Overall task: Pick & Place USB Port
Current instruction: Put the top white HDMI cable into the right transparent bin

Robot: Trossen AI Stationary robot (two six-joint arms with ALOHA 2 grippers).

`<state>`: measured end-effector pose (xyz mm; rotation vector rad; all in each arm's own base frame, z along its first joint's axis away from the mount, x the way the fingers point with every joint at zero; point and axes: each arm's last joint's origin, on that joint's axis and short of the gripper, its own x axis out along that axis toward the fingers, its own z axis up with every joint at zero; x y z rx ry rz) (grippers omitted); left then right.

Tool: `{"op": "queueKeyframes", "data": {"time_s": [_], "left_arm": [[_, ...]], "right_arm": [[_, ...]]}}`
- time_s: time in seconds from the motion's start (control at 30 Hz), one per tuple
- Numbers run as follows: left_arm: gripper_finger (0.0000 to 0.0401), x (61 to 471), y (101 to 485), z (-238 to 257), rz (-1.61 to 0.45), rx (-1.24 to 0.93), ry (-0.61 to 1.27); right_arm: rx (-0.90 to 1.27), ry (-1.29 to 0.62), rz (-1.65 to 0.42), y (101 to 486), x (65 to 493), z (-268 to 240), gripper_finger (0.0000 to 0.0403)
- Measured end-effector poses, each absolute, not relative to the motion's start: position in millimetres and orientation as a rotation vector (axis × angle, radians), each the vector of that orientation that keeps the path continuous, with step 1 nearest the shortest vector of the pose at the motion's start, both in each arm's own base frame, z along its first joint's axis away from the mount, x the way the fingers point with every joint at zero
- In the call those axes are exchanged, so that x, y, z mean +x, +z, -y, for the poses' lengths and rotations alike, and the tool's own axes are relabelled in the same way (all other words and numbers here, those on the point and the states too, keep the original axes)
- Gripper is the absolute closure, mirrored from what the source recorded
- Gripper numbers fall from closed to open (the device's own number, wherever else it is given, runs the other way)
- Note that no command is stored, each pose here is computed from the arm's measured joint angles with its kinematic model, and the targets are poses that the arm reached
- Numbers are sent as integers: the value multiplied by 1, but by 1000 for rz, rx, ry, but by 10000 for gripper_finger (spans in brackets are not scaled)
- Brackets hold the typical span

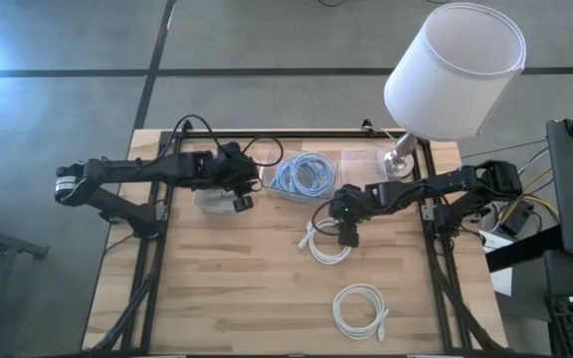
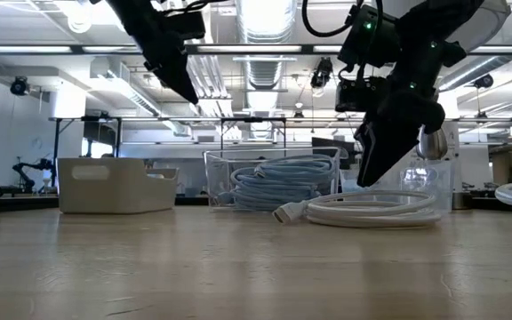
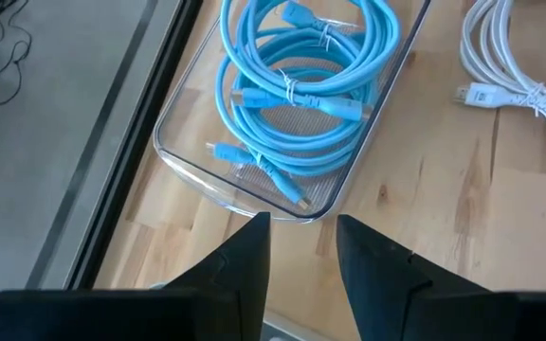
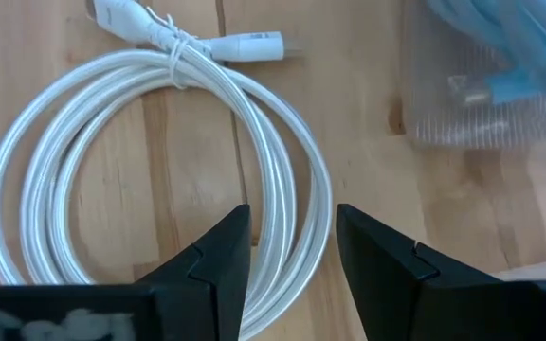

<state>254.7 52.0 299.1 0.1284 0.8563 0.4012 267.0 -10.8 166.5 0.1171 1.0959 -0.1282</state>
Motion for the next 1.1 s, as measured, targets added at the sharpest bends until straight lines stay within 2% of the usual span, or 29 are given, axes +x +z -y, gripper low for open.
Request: {"op": "queueKeyframes", "data": {"time_s": [0.73,1.1], "left_arm": [[275,256,300,-52,-837,128,403],[275,258,302,-53,-813,142,399]], "right_arm": [[201,-186,-1053,143,255,10,263],[104,-69,-1029,155,266,-3,269]]}}
